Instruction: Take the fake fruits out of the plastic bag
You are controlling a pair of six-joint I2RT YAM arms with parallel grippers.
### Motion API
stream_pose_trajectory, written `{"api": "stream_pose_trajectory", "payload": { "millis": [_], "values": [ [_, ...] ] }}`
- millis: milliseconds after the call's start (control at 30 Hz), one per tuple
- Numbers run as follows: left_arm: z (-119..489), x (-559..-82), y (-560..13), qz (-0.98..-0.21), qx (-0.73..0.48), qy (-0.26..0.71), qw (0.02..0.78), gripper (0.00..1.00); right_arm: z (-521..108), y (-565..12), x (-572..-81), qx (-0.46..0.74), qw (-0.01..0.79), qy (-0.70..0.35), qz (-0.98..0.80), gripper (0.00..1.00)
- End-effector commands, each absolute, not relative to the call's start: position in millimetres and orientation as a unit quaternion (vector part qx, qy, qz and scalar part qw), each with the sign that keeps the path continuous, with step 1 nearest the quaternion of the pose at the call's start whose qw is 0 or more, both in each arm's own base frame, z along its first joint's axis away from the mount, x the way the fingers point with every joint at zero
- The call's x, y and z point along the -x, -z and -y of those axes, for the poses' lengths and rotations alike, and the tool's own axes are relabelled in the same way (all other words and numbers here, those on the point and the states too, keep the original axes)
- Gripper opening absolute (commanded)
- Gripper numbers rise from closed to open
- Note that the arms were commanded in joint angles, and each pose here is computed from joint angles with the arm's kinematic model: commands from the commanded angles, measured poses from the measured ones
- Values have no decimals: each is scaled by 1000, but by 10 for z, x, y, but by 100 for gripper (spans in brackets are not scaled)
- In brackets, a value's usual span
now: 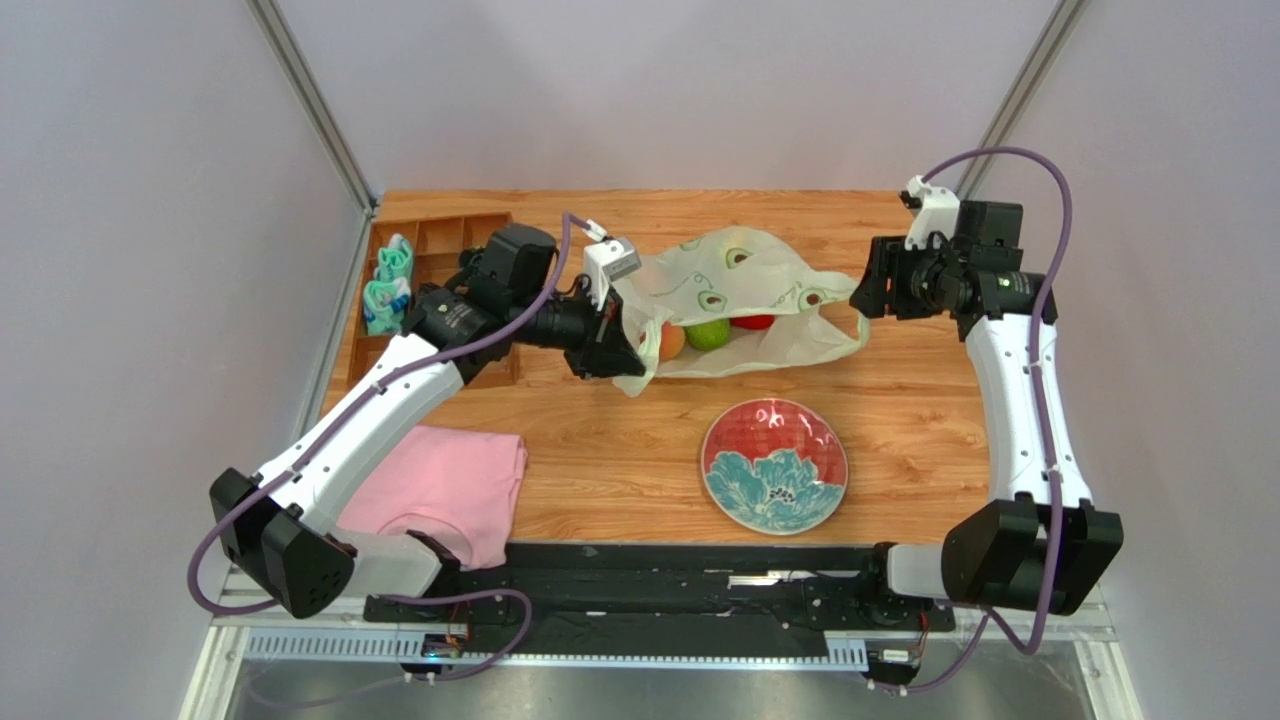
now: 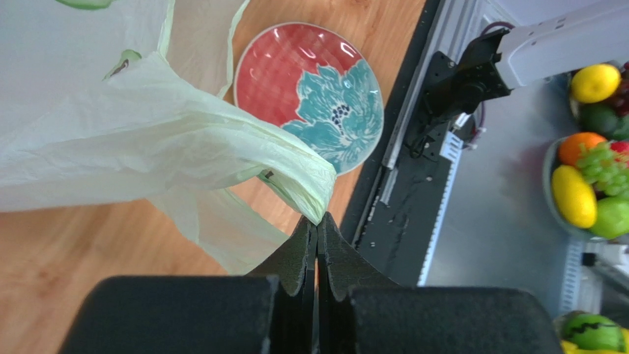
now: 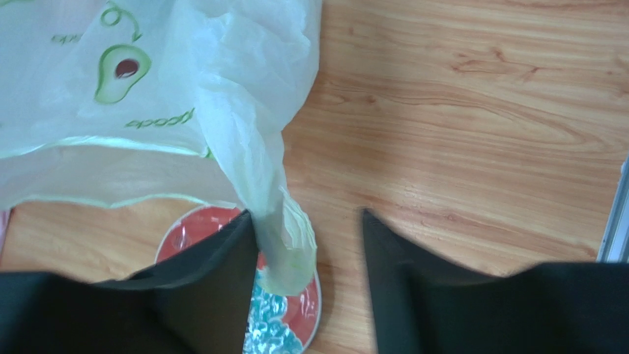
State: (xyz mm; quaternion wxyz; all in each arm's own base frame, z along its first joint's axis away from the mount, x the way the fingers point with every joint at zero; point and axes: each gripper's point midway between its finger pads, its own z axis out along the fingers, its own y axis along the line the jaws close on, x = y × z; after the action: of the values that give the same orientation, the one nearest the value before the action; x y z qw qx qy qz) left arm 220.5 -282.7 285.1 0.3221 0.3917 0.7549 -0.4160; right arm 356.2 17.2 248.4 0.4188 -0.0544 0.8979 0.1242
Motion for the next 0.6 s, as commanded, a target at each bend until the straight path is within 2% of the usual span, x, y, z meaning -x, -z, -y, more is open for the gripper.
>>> {"api": "stream_pose_trajectory", "payload": {
  "millis": [0,33,67,167,200,333,400,467,567],
  "values": [
    [2888,-2131,-3210,-745,-340,462,342,0,-569,-3176,-3220,161,455,-177,-858,62],
    [2876,-2170,-3271,-746,-332,456,355,0,-660,-3278,-3143,186,464,-183,-846,66],
    [2858,-2185,-3337,-743,-329,452,368,0,-750,-3361,-3089,205,476,-188,-835,74],
    [2819,-2222,-3395,-738,-330,443,387,0,-1178,-3491,-2835,297,507,-193,-786,83],
    [2817,-2219,-3398,-738,-330,443,388,0,-1400,-3468,-2709,336,506,-193,-770,84],
    [2737,-2246,-3369,-745,-309,447,386,0,-1811,-2965,-2696,342,442,-234,-796,74],
    [2695,-2217,-3380,-744,-309,448,386,0,-1918,-2862,-2749,304,419,-263,-814,63],
    [2636,-2203,-3385,-745,-306,446,391,0,-2003,-2740,-2931,286,411,-259,-826,55],
    [2566,-2167,-3398,-742,-305,447,395,0,-2221,-2631,-3154,286,397,-257,-833,49]
  ]
}}
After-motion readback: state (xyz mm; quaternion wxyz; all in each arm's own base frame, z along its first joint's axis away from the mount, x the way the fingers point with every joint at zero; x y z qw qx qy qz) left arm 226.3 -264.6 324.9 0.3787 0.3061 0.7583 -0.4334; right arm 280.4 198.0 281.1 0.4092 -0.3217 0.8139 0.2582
